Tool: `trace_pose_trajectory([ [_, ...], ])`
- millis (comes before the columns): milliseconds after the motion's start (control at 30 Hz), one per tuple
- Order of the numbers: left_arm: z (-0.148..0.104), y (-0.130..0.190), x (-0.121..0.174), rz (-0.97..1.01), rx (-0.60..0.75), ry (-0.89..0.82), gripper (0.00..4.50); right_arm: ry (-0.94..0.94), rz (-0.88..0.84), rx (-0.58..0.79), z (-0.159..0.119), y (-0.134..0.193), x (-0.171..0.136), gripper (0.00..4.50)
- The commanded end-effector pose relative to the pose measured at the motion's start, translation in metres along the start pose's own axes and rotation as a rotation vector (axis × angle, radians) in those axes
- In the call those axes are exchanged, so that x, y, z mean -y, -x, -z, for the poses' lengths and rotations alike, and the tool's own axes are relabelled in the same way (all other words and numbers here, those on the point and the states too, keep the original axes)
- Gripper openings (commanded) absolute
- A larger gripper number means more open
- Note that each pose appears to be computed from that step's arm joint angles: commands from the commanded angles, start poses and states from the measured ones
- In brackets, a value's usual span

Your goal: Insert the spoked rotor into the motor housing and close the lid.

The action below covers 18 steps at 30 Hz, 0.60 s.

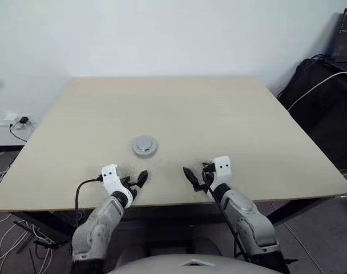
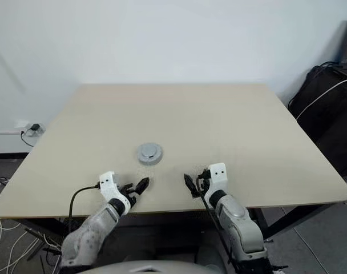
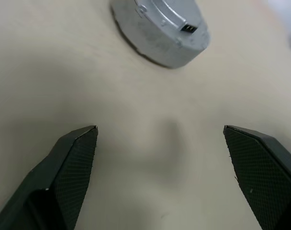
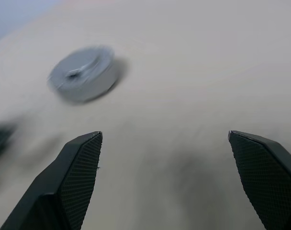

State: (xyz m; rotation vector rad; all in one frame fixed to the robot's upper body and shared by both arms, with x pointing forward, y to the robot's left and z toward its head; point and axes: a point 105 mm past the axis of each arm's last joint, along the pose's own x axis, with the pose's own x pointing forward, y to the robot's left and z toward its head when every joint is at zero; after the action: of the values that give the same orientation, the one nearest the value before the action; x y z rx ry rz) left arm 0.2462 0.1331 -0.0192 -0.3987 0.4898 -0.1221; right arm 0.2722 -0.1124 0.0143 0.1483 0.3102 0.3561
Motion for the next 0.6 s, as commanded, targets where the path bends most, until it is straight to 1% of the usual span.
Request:
trace_pose_trajectory([
  [33, -0.024, 0.007, 0.018, -0.002, 0.209, -0.319, 4.48, 0.097, 0.127, 0.155, -0.020, 0.006, 0.016, 4.50],
  [67, -0.025, 0.008, 0.020, -0.017, 0.244, -0.364, 4.48, 0.119, 0.145, 0.176, -0.021, 0.008, 0.018, 4.50],
  [133, -0.027, 0.010, 0.020, -0.048, 0.296, -0.400, 4.48, 0.134, 0.165, 0.199, -0.020, 0.012, 0.021, 4.50],
  [233, -0.033, 0.013, 0.013, -0.110, 0.368, -0.383, 4.48, 0.138, 0.229, 0.246, -0.020, 0.021, 0.028, 4.50],
  [367, -0.040, 0.018, 0.007, -0.188, 0.453, -0.494, 4.48, 0.147, 0.302, 0.281, -0.015, 0.035, 0.036, 4.50],
  [533, -0.048, 0.022, 0.007, -0.203, 0.551, -0.426, 4.48, 0.102, 0.342, 0.289, -0.010, 0.040, 0.038, 4.50],
  [600, -0.047, 0.022, 0.008, -0.190, 0.563, -0.404, 4.48, 0.077, 0.344, 0.297, -0.010, 0.040, 0.039, 4.50],
])
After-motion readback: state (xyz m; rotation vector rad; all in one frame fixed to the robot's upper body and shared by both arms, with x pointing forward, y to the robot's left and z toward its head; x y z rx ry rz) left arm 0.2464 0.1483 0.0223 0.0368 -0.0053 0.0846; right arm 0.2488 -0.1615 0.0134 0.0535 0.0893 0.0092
